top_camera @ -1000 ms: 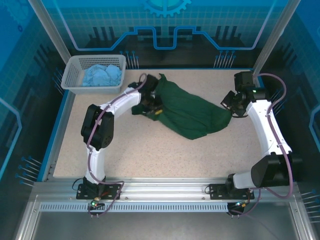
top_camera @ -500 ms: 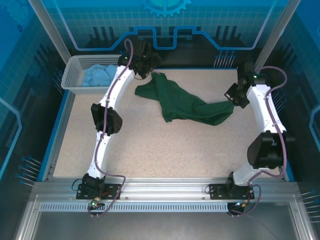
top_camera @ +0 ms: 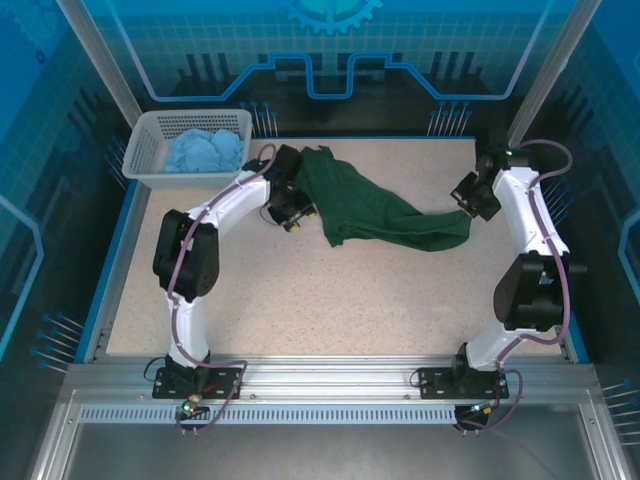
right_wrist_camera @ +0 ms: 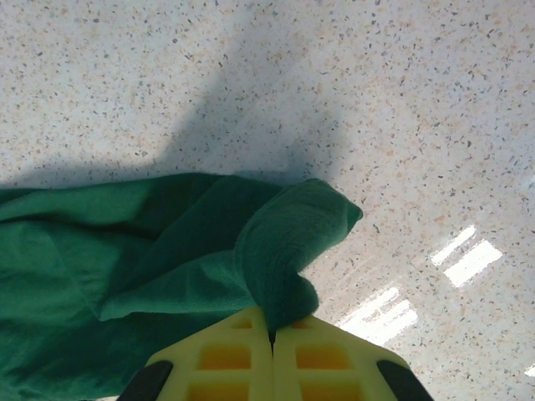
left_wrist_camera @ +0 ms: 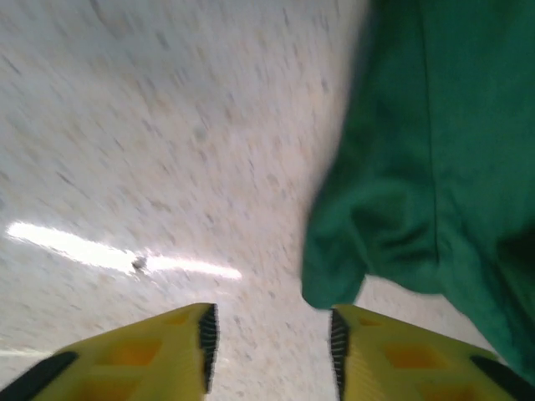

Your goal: Fold and stack the t-shirts

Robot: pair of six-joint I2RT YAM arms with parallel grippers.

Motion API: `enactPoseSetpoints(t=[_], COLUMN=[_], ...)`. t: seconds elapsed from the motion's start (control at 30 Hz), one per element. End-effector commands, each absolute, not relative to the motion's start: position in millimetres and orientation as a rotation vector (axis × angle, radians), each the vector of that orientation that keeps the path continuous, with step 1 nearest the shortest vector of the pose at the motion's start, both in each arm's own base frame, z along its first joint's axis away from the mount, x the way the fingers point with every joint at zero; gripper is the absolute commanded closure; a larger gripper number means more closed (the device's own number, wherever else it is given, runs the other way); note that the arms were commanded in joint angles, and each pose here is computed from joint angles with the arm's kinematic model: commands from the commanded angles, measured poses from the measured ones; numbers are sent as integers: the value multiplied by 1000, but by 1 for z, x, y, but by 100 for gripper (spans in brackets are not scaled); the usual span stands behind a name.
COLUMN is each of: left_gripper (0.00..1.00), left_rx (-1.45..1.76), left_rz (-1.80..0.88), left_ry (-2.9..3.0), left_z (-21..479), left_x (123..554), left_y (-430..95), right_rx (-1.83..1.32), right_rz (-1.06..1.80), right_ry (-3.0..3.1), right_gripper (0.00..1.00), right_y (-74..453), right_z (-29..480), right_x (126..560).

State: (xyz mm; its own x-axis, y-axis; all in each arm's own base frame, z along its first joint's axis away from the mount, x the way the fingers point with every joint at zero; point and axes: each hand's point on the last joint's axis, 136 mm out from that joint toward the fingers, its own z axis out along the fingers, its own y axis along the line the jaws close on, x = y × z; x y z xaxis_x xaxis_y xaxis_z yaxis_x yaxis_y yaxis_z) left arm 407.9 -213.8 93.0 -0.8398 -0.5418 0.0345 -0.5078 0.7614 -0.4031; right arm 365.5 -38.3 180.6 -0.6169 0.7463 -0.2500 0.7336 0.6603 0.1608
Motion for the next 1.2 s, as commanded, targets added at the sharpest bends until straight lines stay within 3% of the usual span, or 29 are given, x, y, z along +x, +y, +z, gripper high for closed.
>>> enactPoseSetpoints(t=[0.0,0.1,0.3,0.4,0.47,0.53,0.7,0.73,0.87,1.03,1.17], left_gripper=[52,48,31,30,38,59,97,100,100,100,100], left_rx=[-929,-933,-899,-853,-832,-818,-702,-669,-515,-251,-58], left_rz=[-955,-1006,-978,-958,-934,-879,-675,-624,-446,-175,-2], left_ry=[2809,2859,2932,2974,2987,2989,2931,2911,2865,2745,2694], left_z=[90,73,42,26,18,11,35,45,89,177,238], left_x=[416,411,401,401,404,409,427,433,440,438,418], left_y=[-253,-271,-290,-302,-306,-304,-285,-279,-257,-214,-190], right_rx=[1218,1208,1174,1153,1139,1132,1107,1097,1039,909,844], right_rz=[84,99,127,135,136,134,150,153,174,246,344], right_ry=[2581,2592,2593,2587,2586,2584,2577,2576,2583,2590,2596], right_gripper=[100,100,100,100,100,100,100,100,100,100,100], right_y=[-40,-37,-34,-33,-33,-33,-30,-29,-21,0,20], right_z=[178,174,177,181,183,185,190,192,196,206,211], right_x=[361,359,357,355,354,352,348,347,346,349,350])
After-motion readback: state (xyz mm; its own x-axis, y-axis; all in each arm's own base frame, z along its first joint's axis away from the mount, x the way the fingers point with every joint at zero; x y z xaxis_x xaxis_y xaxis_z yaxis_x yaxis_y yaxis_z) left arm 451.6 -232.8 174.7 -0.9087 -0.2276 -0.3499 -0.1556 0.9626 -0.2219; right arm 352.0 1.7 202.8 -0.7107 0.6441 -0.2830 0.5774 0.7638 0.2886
